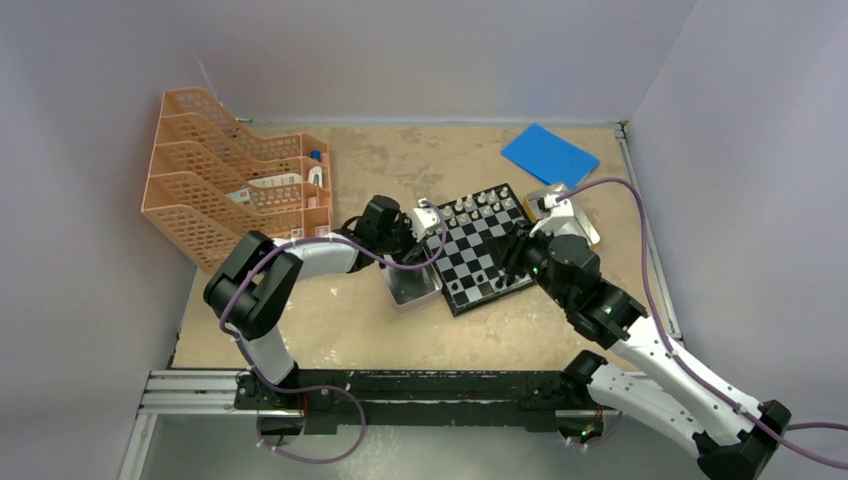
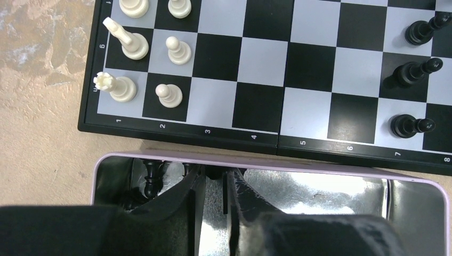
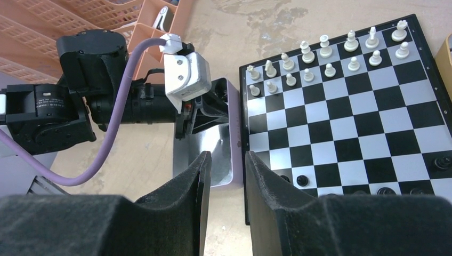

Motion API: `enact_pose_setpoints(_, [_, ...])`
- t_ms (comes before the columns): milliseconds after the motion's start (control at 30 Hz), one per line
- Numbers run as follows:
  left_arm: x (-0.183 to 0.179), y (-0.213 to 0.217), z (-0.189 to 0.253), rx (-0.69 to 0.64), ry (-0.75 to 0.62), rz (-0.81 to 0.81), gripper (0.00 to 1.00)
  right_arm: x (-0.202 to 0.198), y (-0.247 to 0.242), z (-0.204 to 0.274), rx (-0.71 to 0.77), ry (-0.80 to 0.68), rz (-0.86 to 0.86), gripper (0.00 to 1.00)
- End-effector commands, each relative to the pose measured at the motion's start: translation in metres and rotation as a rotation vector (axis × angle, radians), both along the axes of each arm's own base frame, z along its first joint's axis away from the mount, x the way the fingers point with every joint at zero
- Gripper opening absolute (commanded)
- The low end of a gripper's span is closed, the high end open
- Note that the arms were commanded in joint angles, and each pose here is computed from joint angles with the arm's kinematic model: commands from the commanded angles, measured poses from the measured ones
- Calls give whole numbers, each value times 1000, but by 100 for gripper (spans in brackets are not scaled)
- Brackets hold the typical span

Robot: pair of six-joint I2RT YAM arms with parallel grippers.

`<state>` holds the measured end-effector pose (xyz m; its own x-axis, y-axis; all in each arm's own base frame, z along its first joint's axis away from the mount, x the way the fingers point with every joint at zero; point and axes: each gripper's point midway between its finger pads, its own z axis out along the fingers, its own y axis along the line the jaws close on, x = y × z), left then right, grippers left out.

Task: Set up the chess pieces on the board
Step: Pick up the chess piece from the storage box.

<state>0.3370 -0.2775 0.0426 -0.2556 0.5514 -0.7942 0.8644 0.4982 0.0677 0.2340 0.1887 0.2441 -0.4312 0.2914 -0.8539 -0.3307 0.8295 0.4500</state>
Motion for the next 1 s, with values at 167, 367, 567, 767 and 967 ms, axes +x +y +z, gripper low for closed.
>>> enact_pose_setpoints(167, [6, -7, 19, -39, -32, -23, 4, 5, 6, 6, 7, -39, 9, 33])
enact_pose_setpoints(367, [7, 2, 39, -40, -18, 59, 1, 4, 9, 5, 15, -37, 25, 33])
enact_pose_setpoints(567, [3, 9, 69, -86, -11, 141, 0, 2, 11, 2, 34, -13, 29, 34])
enact_pose_setpoints(767, [-16, 8, 101, -151, 64, 153, 0, -4, 10, 1, 61, 9, 33, 50])
enact_pose_setpoints(967, [-52, -3, 132, -261, 115, 52, 0, -8, 4, 7, 61, 14, 23, 75])
